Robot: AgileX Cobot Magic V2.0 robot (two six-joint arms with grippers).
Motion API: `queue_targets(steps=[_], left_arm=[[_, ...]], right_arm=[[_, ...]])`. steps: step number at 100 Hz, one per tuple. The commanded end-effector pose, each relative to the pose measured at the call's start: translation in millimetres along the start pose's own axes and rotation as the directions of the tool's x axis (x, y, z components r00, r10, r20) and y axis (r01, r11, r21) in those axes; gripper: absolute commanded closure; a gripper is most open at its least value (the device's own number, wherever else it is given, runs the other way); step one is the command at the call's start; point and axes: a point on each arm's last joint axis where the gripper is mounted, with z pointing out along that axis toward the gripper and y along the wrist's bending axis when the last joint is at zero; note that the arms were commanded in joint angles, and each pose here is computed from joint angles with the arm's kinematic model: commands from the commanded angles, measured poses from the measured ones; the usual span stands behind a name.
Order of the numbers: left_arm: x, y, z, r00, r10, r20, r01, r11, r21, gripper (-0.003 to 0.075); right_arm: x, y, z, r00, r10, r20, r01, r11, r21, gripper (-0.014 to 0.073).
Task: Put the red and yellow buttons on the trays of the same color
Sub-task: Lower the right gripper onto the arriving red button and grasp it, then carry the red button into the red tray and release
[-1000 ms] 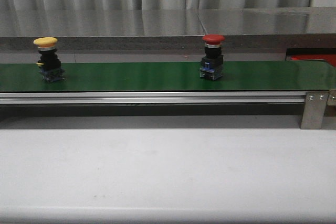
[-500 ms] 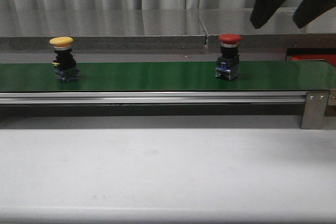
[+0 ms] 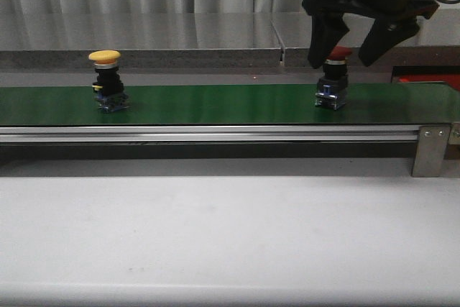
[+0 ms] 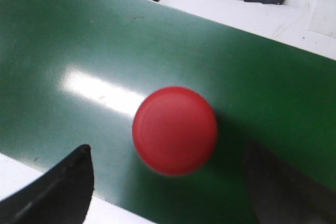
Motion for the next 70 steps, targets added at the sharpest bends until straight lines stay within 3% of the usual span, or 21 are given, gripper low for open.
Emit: queue_targets(steps=[1, 12, 31, 38, 52, 70], left_arm=[[-16, -1, -2, 0.994, -0.006, 0.107, 0.006, 1.000, 0.008, 0.0739], [-16, -1, -2, 0.994, -0.006, 0.107, 0.006, 1.000, 0.008, 0.0739], [-16, -1, -2, 0.994, -0.006, 0.107, 0.006, 1.000, 0.008, 0.0739], [-16, -1, -2, 0.994, -0.006, 0.107, 0.006, 1.000, 0.008, 0.0739], [-16, -1, -2, 0.994, -0.006, 0.107, 0.006, 1.000, 0.008, 0.0739], [-16, -1, -2, 0.994, -0.006, 0.107, 0.006, 1.000, 0.008, 0.0739]], right_arm=[[-21, -1, -15, 0.994, -0.028, 0.109, 0.026, 1.000, 0.017, 0.0011], [-25, -4, -6, 0.994, -0.049, 0.097, 0.045, 0.998, 0.037, 0.0061], [-28, -6, -6, 0.996, -0.037, 0.085, 0.033, 0.999, 0.039, 0.0444], [-29, -10, -10, 0.997, -0.030, 0.066, 0.027, 0.999, 0.040, 0.0526], [-39, -31, -29, 0.998, -0.003, 0.057, -0.002, 0.997, 0.074, 0.0545], [-50, -91, -60, 0.988, 0.088, 0.128, -0.108, 0.981, 0.162, 0.0545]])
